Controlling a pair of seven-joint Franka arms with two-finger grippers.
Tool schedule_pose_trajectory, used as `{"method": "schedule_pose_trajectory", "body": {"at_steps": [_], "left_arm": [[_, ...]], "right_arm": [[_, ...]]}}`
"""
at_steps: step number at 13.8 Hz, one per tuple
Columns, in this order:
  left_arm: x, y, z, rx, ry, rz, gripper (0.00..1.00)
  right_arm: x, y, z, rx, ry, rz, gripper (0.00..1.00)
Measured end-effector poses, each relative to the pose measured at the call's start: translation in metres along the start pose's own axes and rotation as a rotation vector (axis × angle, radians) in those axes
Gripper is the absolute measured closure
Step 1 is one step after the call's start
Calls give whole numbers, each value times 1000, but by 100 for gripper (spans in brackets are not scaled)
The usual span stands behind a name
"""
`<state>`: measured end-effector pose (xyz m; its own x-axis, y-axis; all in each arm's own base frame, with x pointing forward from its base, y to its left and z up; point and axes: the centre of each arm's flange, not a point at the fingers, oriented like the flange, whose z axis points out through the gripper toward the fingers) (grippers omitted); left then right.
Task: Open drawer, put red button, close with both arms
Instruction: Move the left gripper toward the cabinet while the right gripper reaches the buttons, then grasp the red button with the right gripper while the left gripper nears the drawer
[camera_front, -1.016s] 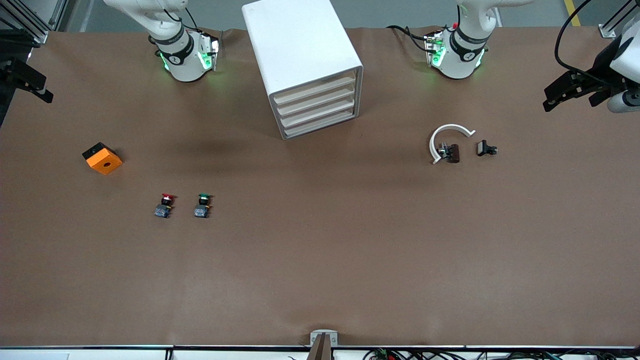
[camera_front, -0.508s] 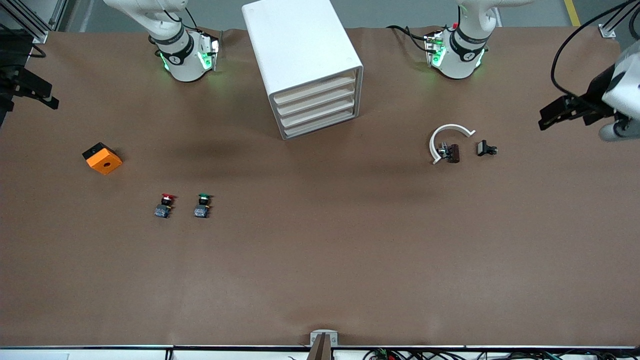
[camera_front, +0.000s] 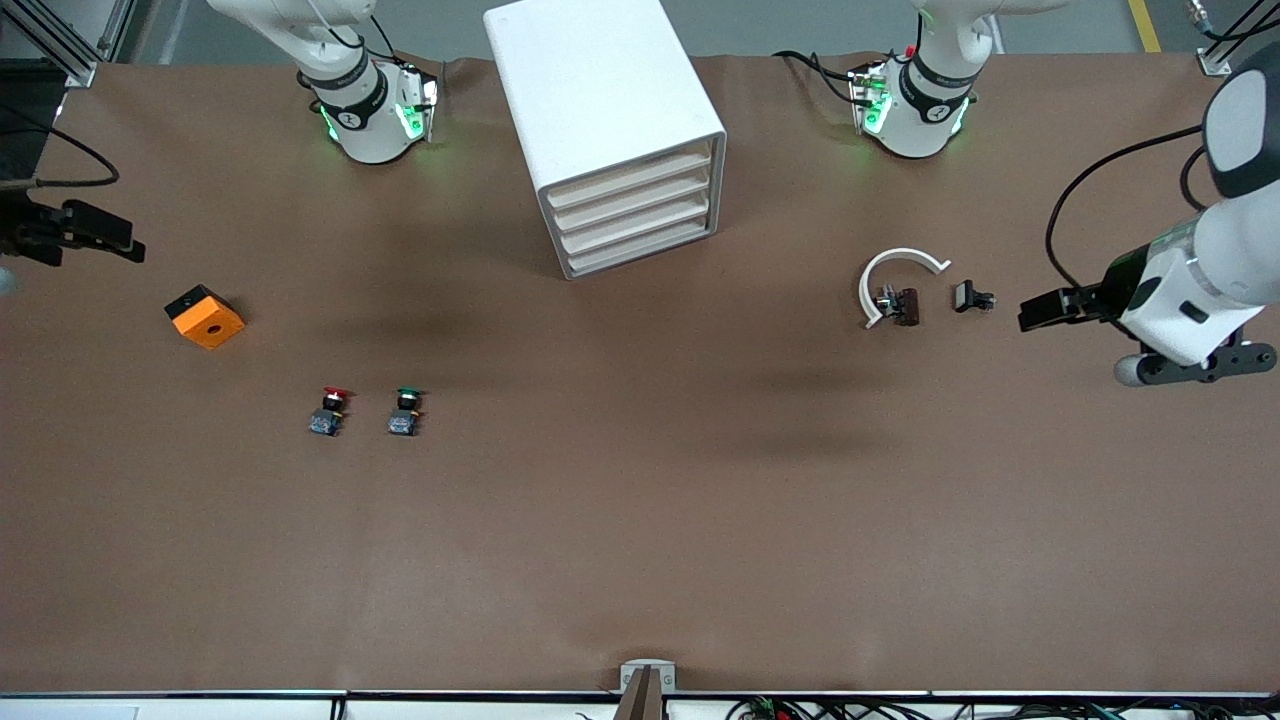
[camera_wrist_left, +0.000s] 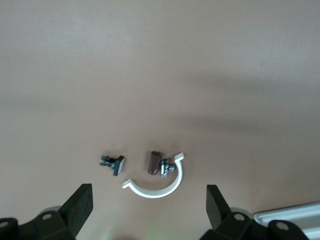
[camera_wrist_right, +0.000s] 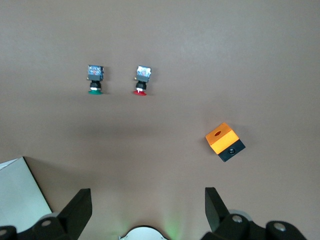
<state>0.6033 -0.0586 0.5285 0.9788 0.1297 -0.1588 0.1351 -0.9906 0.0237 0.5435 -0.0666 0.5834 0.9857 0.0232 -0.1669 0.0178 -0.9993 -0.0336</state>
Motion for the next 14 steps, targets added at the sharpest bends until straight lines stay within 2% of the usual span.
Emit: {"method": "schedule_pose_trajectory", "body": {"at_steps": [2,5,9,12,14], "left_arm": [[8,27,16,-4,10,-33,0],[5,97,48,3,9,-123,0],[-11,190,88,-2,32,-240,0],[-28,241,136,34,-19,-335,0],[-35,263,171,35,-92,-415,0]], "right_arm": [[10,3,13,-3,-18,3,0],[11,6,16,-1,-28,13,0],[17,4,19,-3,-15,107,0],[35,4,44,17,26,127,0],[45,4,72,29,50,152,0]]}}
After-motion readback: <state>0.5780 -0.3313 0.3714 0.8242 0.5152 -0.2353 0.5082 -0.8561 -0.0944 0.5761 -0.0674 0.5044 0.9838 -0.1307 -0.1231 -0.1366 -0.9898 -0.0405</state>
